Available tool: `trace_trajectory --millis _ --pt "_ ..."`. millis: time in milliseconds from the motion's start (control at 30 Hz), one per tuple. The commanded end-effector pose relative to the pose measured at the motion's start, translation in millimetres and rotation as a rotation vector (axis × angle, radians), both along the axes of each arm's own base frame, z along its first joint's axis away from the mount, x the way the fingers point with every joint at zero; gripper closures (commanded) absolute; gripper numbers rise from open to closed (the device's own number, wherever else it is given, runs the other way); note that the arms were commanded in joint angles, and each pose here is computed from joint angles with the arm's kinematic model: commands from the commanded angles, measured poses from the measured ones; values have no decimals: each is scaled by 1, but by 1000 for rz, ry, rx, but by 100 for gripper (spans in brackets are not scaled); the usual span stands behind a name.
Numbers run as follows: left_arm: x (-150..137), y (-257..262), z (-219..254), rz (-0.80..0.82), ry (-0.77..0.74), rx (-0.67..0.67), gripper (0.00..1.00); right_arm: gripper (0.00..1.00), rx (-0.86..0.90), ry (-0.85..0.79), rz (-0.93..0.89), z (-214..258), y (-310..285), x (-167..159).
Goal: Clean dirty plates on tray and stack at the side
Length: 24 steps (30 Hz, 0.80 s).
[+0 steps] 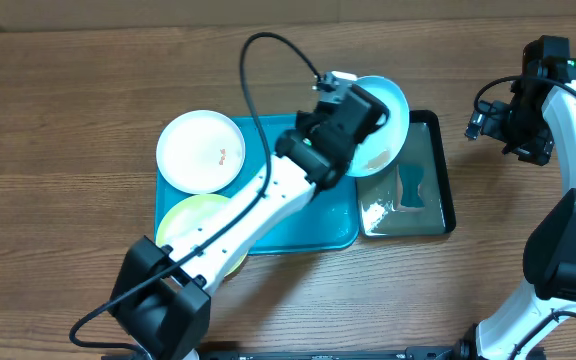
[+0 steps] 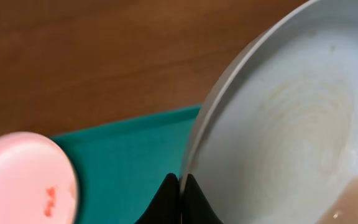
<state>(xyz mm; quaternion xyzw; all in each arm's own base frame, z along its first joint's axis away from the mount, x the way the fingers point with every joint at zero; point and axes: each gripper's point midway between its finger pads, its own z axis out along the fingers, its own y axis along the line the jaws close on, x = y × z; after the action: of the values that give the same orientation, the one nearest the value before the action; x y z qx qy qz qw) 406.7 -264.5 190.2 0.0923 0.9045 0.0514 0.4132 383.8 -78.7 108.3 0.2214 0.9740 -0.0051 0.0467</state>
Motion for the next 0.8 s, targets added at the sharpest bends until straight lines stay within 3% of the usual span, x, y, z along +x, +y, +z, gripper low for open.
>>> trace_trajectory --millis 0,300,767 --pt "5 4 34 33 -170 197 96 0 -5 -31 -7 9 -2 2" --pt "-13 -36 94 -27 -422 426 96 0 -5 -31 -7 9 -2 2" --pt "-21 -64 123 -86 -524 432 96 0 -5 -31 -7 9 -2 2"
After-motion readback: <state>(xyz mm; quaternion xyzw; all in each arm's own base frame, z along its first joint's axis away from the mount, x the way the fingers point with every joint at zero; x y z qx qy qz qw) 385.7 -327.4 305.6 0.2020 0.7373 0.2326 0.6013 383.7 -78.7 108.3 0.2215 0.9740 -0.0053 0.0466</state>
